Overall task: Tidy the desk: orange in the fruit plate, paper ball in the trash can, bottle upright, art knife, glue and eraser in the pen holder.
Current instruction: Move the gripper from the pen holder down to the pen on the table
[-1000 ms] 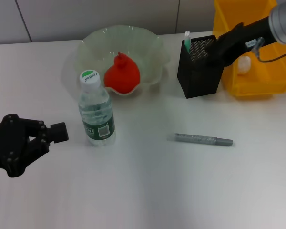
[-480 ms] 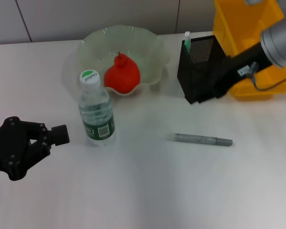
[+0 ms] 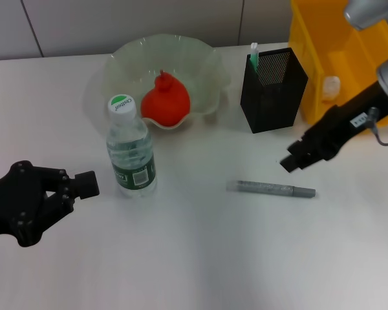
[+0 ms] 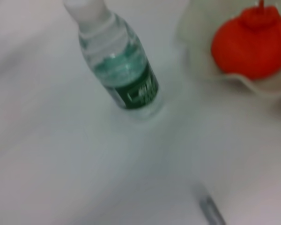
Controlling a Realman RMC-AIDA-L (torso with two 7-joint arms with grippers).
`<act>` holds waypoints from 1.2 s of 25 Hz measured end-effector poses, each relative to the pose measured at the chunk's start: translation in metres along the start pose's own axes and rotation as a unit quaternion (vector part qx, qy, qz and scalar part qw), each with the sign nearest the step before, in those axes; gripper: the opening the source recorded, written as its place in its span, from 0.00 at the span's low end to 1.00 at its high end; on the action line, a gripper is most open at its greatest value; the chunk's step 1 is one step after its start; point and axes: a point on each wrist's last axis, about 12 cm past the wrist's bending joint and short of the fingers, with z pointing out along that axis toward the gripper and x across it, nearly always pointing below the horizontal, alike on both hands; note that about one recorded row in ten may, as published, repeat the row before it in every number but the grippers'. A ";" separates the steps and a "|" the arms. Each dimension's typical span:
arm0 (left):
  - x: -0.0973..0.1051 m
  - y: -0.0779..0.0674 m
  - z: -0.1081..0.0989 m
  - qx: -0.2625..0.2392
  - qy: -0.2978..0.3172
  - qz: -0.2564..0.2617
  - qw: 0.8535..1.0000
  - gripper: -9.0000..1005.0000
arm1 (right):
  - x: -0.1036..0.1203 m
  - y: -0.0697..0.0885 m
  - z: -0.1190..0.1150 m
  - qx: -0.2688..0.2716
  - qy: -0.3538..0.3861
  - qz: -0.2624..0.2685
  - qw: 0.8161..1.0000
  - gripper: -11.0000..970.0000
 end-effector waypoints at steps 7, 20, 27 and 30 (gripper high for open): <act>-0.001 0.001 0.004 0.003 -0.002 0.002 1.000 0.01 | 0.005 -0.007 0.007 0.008 0.056 -0.045 0.997 0.39; 0.002 -0.001 0.008 0.004 -0.009 -0.003 1.000 0.01 | -0.006 -0.022 0.039 0.042 0.105 -0.127 0.985 0.38; 0.004 -0.002 0.007 0.002 -0.011 -0.006 1.000 0.01 | -0.017 -0.024 0.047 0.049 0.105 -0.150 0.982 0.38; 0.004 -0.002 0.007 0.002 -0.011 -0.006 1.000 0.01 | -0.021 -0.024 0.050 0.052 0.105 -0.161 0.980 0.37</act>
